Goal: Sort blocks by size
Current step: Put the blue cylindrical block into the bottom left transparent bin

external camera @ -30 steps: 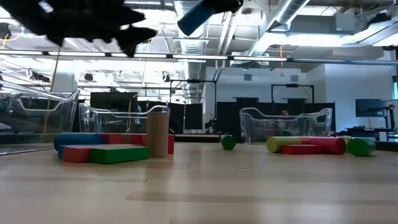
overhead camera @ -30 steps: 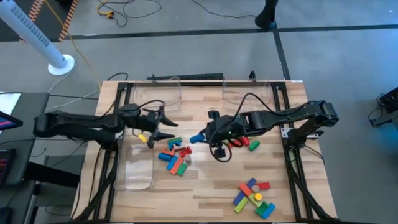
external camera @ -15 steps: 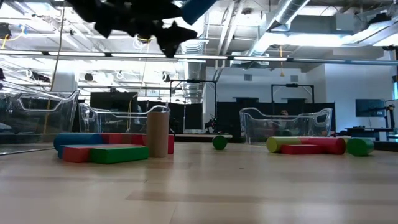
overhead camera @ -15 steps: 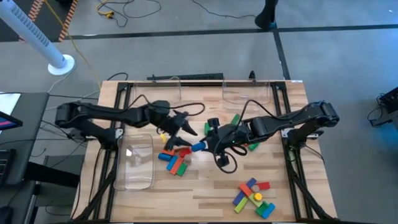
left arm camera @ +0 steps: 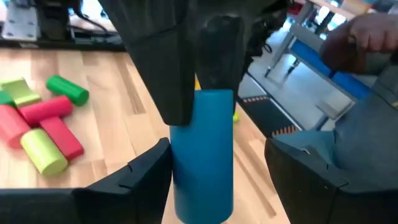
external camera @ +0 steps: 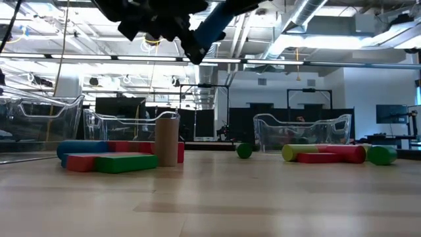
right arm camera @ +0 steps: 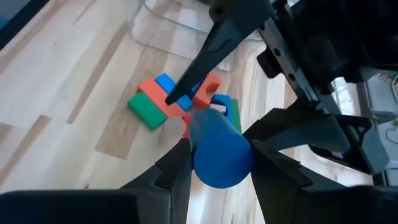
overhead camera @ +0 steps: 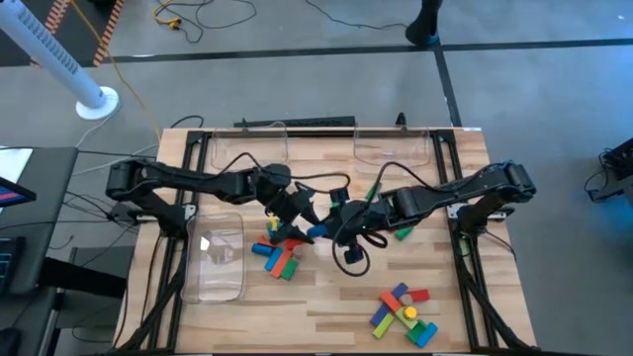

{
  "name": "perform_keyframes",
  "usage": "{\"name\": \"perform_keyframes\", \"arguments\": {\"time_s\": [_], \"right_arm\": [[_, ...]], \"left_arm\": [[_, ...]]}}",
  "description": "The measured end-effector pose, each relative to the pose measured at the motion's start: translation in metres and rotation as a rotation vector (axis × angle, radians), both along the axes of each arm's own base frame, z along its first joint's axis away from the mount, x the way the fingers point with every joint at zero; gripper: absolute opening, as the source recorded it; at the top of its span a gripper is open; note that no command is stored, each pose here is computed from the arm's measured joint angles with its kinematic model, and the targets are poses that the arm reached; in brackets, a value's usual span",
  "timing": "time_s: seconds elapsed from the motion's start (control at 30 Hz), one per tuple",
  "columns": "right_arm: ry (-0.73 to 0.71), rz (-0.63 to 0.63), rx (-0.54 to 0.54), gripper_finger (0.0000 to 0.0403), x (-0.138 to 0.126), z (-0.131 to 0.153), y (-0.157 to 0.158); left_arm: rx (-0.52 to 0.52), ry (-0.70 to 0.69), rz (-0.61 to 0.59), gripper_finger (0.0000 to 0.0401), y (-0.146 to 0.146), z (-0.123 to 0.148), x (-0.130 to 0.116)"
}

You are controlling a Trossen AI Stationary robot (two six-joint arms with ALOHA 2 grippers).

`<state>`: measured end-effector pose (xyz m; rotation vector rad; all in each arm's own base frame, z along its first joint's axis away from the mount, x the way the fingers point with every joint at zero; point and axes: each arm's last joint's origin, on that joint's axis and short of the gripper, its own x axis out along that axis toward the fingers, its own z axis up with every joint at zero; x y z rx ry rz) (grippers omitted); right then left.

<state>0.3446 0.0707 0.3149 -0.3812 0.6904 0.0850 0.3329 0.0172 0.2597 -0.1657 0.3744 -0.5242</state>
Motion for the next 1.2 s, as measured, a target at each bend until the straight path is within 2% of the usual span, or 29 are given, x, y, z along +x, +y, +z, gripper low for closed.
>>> {"name": "perform_keyframes", "arguments": {"time_s": [0.43,0.6,0.87,1.2], "right_arm": [[-0.011,-0.012,-0.018,0.0165,0.0011,0.0001,-0.0001],[-0.027,-0.003,-0.027,0.0164,0.0021,0.0014,0.0003],[-0.018,-0.005,-0.023,0.0165,0.0015,0.0007,0.0003],[-0.015,-0.011,-0.017,0.0169,0.0014,0.0003,0.0003]], "left_arm": [[0.027,0.047,0.028,0.0242,0.0022,-0.0010,-0.0006],[0.042,0.062,0.044,0.0207,0.0015,-0.0054,0.0013],[0.068,0.045,0.037,0.0126,0.0018,-0.0046,0.0009],[0.071,0.075,0.034,0.0128,0.0017,-0.0070,-0.0007]]}}
